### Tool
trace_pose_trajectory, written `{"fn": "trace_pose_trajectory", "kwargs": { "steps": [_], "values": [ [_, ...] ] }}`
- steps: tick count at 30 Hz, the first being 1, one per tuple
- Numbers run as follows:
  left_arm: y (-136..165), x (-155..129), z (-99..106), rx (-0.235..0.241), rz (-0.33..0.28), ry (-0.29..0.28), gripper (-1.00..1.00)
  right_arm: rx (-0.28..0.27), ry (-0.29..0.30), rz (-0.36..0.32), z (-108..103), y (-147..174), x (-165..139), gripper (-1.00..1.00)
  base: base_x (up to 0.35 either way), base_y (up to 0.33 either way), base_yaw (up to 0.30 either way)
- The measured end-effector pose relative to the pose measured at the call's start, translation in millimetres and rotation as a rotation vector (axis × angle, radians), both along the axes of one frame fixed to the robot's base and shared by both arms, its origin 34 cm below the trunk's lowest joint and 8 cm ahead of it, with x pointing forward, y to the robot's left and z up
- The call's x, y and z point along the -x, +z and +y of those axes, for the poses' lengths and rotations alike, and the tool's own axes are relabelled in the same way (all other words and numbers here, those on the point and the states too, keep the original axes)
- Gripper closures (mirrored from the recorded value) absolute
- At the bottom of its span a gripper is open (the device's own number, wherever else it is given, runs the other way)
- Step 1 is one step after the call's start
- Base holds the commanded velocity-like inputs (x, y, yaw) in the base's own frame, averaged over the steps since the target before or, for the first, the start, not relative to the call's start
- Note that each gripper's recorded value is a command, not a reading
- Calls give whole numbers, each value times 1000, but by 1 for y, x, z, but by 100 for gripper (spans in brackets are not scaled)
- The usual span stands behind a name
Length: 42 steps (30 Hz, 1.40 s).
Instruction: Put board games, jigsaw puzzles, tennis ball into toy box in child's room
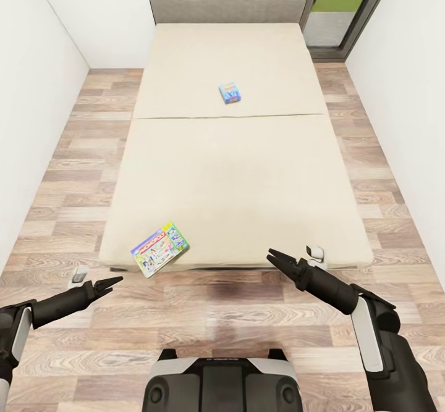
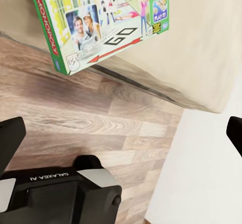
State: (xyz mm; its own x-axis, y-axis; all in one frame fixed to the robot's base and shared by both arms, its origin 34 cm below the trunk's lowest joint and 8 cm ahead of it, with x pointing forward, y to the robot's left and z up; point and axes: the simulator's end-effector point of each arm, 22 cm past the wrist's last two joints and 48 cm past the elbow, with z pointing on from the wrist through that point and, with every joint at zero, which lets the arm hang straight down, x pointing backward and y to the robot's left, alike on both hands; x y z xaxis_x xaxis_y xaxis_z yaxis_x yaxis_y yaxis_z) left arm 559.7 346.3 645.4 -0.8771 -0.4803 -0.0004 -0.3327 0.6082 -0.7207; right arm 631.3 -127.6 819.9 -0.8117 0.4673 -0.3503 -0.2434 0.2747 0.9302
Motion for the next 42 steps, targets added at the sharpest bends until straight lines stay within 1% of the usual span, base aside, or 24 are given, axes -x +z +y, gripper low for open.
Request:
{"fn": "trace_pose_trajectory", "kwargs": {
  "steps": [4, 9, 13, 20, 24, 26, 29, 32, 34, 35, 37, 39, 42],
  "values": [
    [-5, -1, -1, -2, -2, -2, -100, -2, 2, 5, 1, -5, -1, -100, 0, 0, 0],
    [-11, -5, 0, -16, -24, -12, -100, -9, 6, 8, 2, -9, -1, -100, 0, 0, 0],
    [-15, -6, 1, -20, -29, -14, -100, -13, 9, 11, 3, -13, -2, -100, 0, 0, 0],
    [-25, -7, -6, -11, -31, -13, -100, -22, 13, 19, 4, -20, -3, -100, 0, 0, 0],
    [-30, -8, -9, -8, -30, -12, -100, -27, 21, -7, 5, -15, -5, -100, 0, 0, 0],
    [-34, -8, -9, -12, -27, -11, -100, -39, 35, -30, 9, -8, -6, -100, 0, 0, 0],
    [-39, -8, -8, -20, -23, -10, -100, -67, 70, -28, 19, -4, 0, -100, 0, 0, 0],
    [-43, -8, -7, -24, -22, -8, -100, -116, 115, 25, 30, -3, 9, -100, 0, 0, 0],
    [-46, -9, -7, -24, -21, -8, -100, -143, 130, 43, 33, -2, 11, -100, 0, 0, 0],
    [-47, -9, -7, -25, -21, -8, -100, -173, 143, 51, 35, 2, 14, -100, 0, 0, 0],
    [-50, -9, -7, -25, -21, -8, -100, -204, 155, 53, 35, 5, 16, -100, 0, 0, 0],
    [-53, -9, -7, -26, -21, -8, -100, -253, 170, 48, 34, 13, 18, -100, 0, 0, 0],
    [-57, -10, -7, -26, -22, -8, -100, -274, 171, 45, 32, 14, 19, -100, 0, 0, 0]
  ]
}}
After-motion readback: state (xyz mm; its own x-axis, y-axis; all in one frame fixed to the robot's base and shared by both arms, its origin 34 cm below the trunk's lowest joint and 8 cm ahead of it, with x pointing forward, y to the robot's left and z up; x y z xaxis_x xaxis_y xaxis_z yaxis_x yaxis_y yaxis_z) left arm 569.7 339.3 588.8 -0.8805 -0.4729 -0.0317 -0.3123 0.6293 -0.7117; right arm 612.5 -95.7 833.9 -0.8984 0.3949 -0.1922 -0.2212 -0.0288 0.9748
